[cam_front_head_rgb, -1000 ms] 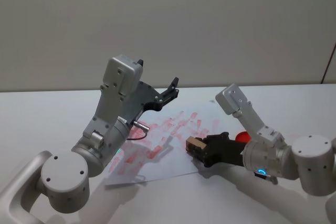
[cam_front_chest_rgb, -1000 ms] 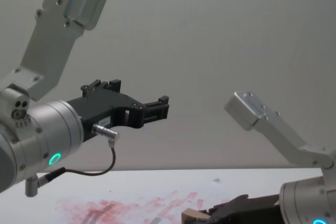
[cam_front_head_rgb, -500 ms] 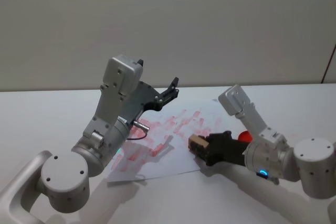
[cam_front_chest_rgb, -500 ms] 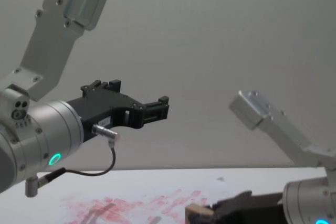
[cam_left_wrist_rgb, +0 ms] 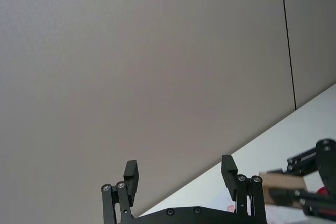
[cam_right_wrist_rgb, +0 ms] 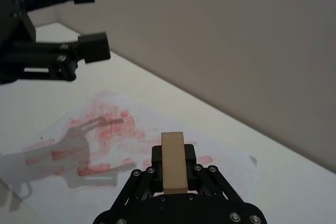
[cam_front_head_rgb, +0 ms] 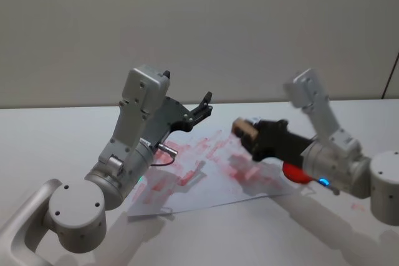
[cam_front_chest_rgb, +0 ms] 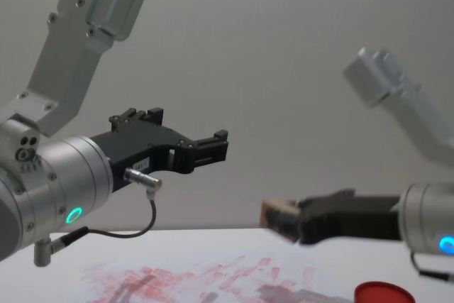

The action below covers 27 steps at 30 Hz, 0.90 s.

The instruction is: Use the one hand to pick up the stamp and affix it onto the A4 paper.

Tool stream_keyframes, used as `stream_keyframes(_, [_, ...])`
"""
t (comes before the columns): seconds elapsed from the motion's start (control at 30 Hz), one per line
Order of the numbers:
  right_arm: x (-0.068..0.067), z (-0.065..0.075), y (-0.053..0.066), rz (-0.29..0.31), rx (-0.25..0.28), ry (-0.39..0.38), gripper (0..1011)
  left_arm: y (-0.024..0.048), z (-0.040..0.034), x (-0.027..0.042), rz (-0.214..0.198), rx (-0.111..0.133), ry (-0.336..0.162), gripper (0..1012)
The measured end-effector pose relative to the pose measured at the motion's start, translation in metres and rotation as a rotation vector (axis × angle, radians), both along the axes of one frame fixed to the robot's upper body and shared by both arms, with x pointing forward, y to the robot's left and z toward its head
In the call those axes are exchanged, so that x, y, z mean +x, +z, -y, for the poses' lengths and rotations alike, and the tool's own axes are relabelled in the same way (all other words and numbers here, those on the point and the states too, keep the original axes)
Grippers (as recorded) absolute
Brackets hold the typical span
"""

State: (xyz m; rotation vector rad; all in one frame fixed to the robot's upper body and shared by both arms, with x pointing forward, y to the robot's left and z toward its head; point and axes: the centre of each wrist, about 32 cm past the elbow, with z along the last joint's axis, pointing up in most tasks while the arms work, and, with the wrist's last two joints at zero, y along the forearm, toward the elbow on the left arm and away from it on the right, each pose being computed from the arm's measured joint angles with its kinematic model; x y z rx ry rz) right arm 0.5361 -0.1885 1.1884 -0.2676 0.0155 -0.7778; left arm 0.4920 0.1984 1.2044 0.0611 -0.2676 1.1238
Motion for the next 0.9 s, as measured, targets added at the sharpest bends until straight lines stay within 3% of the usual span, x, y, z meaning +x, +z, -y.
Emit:
stream_keyframes(0.13, [-0.007,0.010,0.010,0.046,0.031,-0.050,219,0.0000,0.0000,0.0000,0.000,0.000,0.000,1001])
stream_keyframes(0.33, [-0.018,0.024,0.017,0.067,0.053,-0.119,219,0.0000,0.0000,0.0000,0.000,0.000,0.000,1001])
stream_keyframes(0.57, [-0.035,0.043,0.019,0.033,0.058,-0.209,218,0.0000,0.0000,0.0000,0.000,0.000,0.000,1001])
stream_keyframes(0.9, [-0.046,0.057,0.016,-0.039,0.032,-0.259,219,0.0000,0.0000,0.0000,0.000,0.000,0.000,1001])
